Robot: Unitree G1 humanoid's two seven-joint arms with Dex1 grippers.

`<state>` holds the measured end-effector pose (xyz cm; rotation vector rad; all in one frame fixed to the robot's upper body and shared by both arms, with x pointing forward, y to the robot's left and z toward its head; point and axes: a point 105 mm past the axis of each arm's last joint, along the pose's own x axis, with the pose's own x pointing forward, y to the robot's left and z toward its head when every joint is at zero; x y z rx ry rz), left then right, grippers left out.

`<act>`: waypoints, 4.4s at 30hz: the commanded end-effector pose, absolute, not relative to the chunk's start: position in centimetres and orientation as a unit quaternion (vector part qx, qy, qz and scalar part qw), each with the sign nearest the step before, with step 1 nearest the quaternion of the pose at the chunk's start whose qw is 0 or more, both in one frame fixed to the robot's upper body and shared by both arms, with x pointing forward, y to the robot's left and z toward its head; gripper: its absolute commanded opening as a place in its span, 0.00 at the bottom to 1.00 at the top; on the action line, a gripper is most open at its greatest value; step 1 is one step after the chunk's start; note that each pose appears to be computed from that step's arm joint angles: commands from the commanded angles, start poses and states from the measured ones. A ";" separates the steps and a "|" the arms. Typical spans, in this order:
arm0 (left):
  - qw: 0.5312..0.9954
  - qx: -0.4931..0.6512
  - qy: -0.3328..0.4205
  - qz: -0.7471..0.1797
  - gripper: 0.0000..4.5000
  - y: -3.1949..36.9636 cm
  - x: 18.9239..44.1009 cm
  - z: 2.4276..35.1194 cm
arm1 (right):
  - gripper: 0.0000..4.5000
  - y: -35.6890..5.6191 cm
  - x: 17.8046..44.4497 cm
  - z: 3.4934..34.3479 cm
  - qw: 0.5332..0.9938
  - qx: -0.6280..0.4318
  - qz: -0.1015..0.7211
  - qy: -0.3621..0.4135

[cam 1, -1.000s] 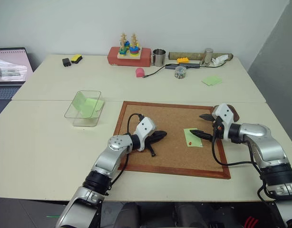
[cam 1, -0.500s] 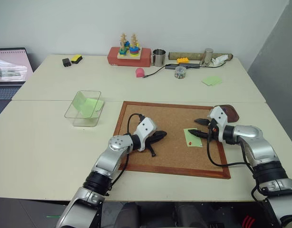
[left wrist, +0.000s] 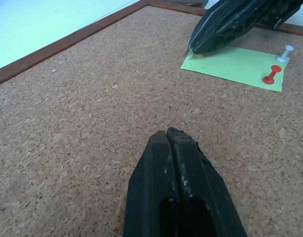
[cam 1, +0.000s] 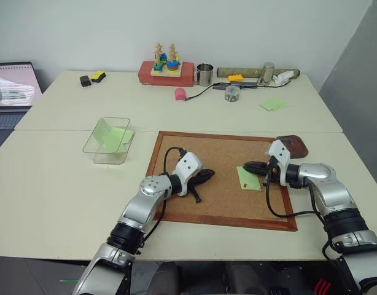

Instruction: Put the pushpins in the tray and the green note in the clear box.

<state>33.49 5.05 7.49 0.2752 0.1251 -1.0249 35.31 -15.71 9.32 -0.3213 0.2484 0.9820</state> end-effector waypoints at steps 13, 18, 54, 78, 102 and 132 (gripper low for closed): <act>0.863 0.136 0.094 -0.477 0.00 5.4 33.0 5.6 | 0.01 -15.0 35.0 13.4 0.867 -0.143 0.474 0.056; 0.863 0.137 0.099 -0.476 0.00 5.4 32.9 5.4 | 0.01 -15.0 34.7 14.3 0.868 -0.132 0.477 0.049; 0.863 0.152 0.098 -0.472 0.00 5.7 33.2 5.4 | 0.45 -28.2 41.3 14.7 0.973 -0.167 0.138 0.078; 0.860 0.155 0.102 -0.476 0.00 5.8 33.2 5.2 | 0.69 -19.7 30.0 12.6 0.881 -0.202 0.414 0.105; 0.862 0.159 0.102 -0.470 0.00 6.1 33.2 5.2 | 0.35 -18.4 29.2 8.6 0.856 -0.207 0.454 0.136; 0.855 0.170 0.114 -0.476 0.00 6.3 33.0 4.4 | 0.00 -17.2 27.6 11.6 0.845 -0.158 0.501 0.105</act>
